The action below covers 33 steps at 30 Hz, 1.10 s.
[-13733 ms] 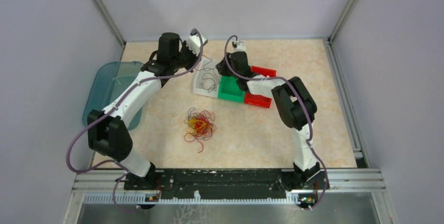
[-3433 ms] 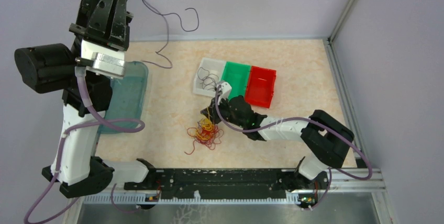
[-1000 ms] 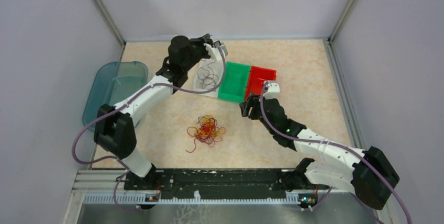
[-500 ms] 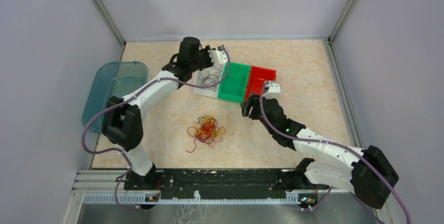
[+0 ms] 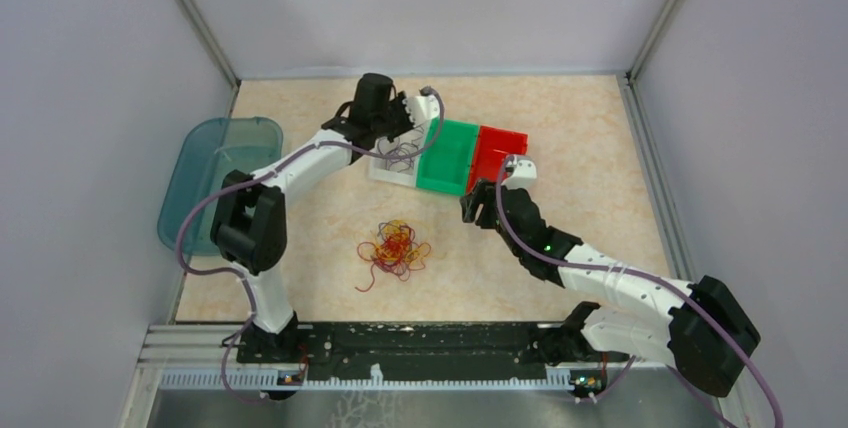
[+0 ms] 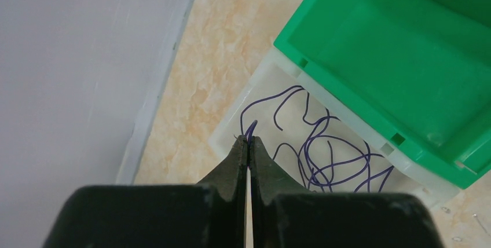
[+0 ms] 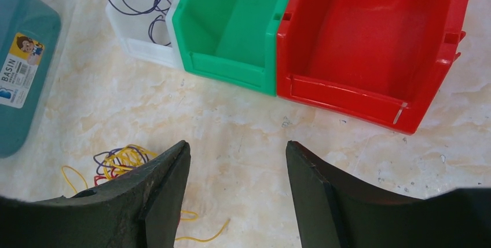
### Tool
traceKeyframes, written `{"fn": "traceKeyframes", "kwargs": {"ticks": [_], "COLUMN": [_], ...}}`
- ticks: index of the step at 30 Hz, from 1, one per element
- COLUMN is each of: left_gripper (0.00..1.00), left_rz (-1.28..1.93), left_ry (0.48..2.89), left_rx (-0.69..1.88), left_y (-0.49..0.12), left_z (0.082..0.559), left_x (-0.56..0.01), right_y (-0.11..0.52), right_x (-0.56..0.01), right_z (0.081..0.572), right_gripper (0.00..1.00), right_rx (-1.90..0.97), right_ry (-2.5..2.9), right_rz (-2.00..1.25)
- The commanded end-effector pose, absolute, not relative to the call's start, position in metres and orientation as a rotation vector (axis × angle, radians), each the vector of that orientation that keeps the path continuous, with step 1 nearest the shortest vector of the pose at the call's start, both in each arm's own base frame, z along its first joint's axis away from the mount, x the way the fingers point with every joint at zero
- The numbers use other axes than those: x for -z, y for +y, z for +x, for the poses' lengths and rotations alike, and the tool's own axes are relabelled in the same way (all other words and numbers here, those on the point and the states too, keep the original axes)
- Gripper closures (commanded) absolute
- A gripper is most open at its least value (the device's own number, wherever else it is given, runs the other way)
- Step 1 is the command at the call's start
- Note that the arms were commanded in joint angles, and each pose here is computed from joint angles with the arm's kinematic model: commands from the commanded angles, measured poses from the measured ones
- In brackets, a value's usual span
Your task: Untangle the cables
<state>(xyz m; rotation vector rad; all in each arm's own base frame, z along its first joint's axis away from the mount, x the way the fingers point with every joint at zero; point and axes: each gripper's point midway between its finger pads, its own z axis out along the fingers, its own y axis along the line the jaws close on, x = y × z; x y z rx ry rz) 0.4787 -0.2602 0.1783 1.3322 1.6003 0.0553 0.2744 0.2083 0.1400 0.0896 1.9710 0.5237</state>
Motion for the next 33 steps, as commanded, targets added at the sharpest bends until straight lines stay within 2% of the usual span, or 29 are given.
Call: {"fn": "traceKeyframes", "kwargs": {"ticks": [1, 18, 20, 25, 28, 30, 33], "left_gripper": [0.97, 1.00, 0.97, 0.62, 0.32, 0.16, 0.01], "left_rz": [1.272, 1.254, 1.239, 1.288, 1.318, 1.329, 1.333], "left_ry": [1.635, 1.723, 1.737, 1.756, 1.756, 1.746, 1.728], "left_rx": [0.033, -0.072, -0.059, -0.021, 0.051, 0.079, 0.136], "left_y": [-0.274, -0.244, -0.244, -0.243, -0.248, -0.252, -0.255], "left_z": [0.482, 0.517, 0.517, 0.504, 0.496, 0.493, 0.486], "left_x": [-0.181, -0.110, -0.107, -0.107, -0.127, -0.144, -0.174], "right_y": [0.212, 0.216, 0.218, 0.219, 0.220, 0.221, 0.224], "right_x": [-0.169, -0.179, -0.177, -0.178, -0.183, -0.187, -0.191], "right_z": [0.285, 0.288, 0.288, 0.288, 0.288, 0.287, 0.286], "right_gripper": [0.37, 0.29, 0.29, 0.29, 0.29, 0.29, 0.29], "right_rx": [-0.561, -0.618, -0.619, -0.626, -0.628, -0.639, -0.666], "right_ry": [1.893, 1.871, 1.881, 1.883, 1.878, 1.870, 1.859], "right_rz": [0.156, 0.182, 0.177, 0.169, 0.157, 0.145, 0.119]}}
